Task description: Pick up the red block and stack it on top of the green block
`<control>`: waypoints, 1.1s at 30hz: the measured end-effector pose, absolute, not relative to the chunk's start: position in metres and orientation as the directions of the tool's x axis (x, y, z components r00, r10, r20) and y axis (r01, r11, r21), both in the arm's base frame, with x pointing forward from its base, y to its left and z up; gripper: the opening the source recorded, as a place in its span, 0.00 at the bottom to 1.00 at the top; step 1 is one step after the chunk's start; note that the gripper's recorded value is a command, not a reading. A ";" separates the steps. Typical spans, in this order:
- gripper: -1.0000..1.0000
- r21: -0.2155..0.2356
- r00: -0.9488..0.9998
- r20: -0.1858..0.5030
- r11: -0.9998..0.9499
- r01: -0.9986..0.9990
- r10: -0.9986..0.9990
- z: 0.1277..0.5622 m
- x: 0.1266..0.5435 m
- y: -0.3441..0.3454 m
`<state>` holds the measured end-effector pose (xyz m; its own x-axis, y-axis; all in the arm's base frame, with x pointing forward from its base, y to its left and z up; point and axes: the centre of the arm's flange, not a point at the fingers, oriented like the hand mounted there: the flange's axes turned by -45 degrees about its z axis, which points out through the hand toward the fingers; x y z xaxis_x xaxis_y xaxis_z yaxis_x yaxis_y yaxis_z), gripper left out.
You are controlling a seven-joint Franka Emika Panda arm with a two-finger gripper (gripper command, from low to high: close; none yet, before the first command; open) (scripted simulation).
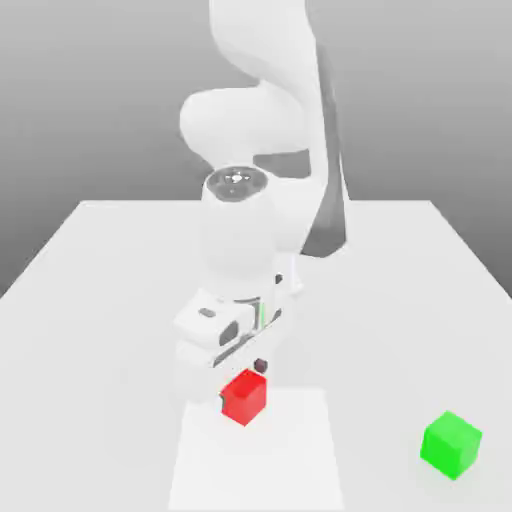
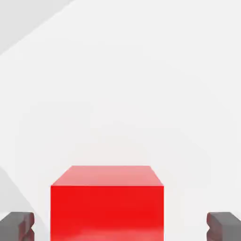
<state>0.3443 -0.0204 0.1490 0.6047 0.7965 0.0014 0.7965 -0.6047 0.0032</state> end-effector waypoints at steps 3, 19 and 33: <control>0.00 0.002 0.605 0.000 -0.605 0.796 0.796 0.144 0.343 -0.020; 0.00 0.002 0.607 0.004 -0.607 0.795 0.795 0.196 0.346 -0.022; 0.00 0.010 0.138 -0.014 -0.138 0.990 0.990 0.242 0.415 0.202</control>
